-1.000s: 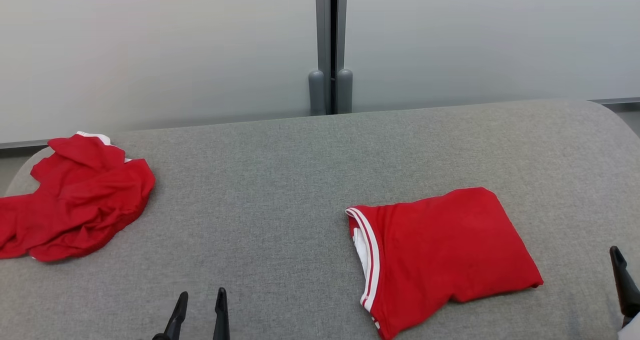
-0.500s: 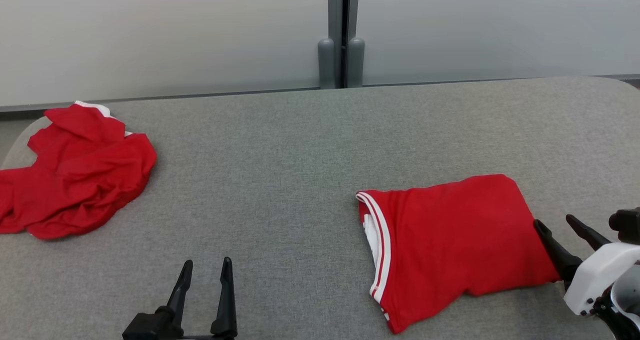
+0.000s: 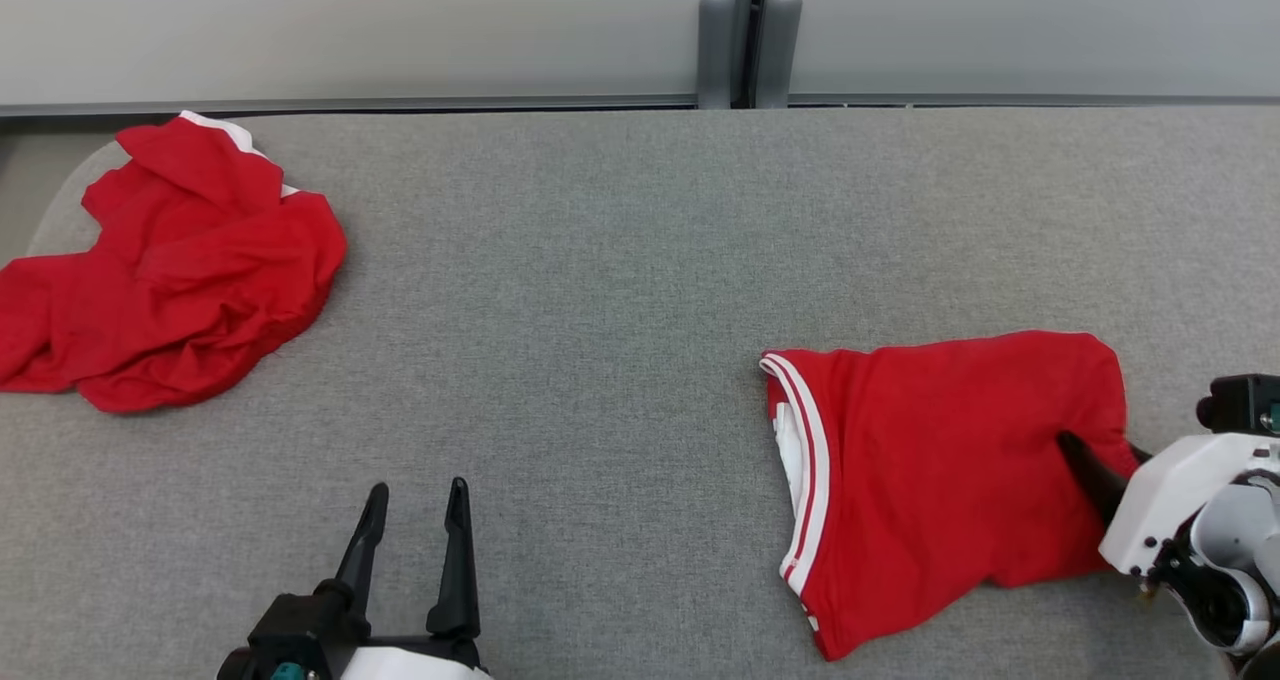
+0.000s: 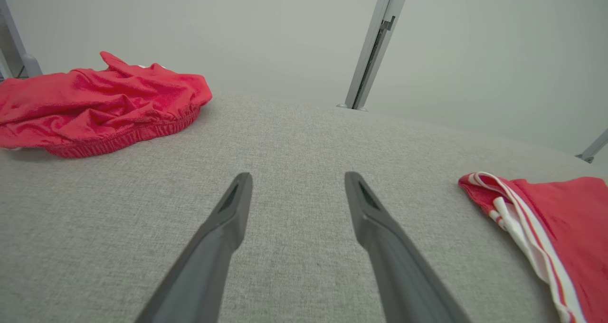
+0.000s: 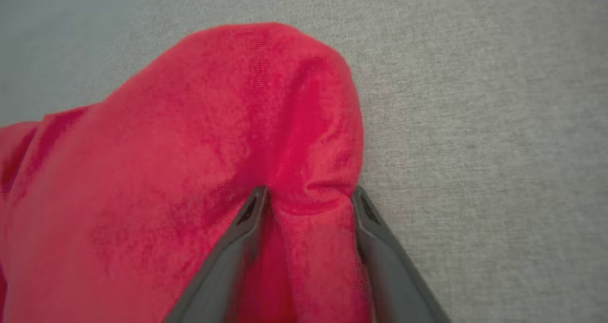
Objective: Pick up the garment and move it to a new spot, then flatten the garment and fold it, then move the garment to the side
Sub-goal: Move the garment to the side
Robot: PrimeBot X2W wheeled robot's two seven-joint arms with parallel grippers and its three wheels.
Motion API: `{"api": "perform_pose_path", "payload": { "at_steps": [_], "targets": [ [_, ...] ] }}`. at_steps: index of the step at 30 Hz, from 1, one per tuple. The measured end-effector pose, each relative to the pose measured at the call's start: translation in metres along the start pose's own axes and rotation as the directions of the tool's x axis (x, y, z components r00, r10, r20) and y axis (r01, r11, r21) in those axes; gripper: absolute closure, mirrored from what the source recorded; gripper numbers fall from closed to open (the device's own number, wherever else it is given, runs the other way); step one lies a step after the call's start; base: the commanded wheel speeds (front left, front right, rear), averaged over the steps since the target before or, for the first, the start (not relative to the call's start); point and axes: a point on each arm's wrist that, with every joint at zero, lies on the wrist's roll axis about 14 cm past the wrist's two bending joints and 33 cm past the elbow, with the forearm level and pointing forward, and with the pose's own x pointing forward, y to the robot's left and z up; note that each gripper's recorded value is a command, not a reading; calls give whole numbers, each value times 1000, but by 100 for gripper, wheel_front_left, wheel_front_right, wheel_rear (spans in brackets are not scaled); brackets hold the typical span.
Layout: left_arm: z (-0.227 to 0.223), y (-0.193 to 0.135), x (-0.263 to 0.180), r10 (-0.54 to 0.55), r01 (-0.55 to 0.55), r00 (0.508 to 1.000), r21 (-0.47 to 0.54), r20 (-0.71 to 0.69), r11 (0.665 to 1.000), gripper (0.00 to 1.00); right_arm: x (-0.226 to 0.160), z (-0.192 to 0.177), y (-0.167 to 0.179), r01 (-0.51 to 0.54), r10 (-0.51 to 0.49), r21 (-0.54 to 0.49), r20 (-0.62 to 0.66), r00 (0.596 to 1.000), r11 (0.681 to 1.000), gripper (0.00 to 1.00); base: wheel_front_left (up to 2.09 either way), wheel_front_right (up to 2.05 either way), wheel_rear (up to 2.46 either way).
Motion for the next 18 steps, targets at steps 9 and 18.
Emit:
{"api": "perform_pose_path", "payload": {
  "at_steps": [9,18],
  "targets": [
    [-9,-19,28,-72,72,997,32,-22,997,0,-27,54,-95,193,-189,-50,86,978,980,100,0,0,0],
    [-34,-25,47,-114,120,990,67,-87,991,0,-84,105,-243,601,-583,-172,143,799,781,100,0,0,0]
  ]
}}
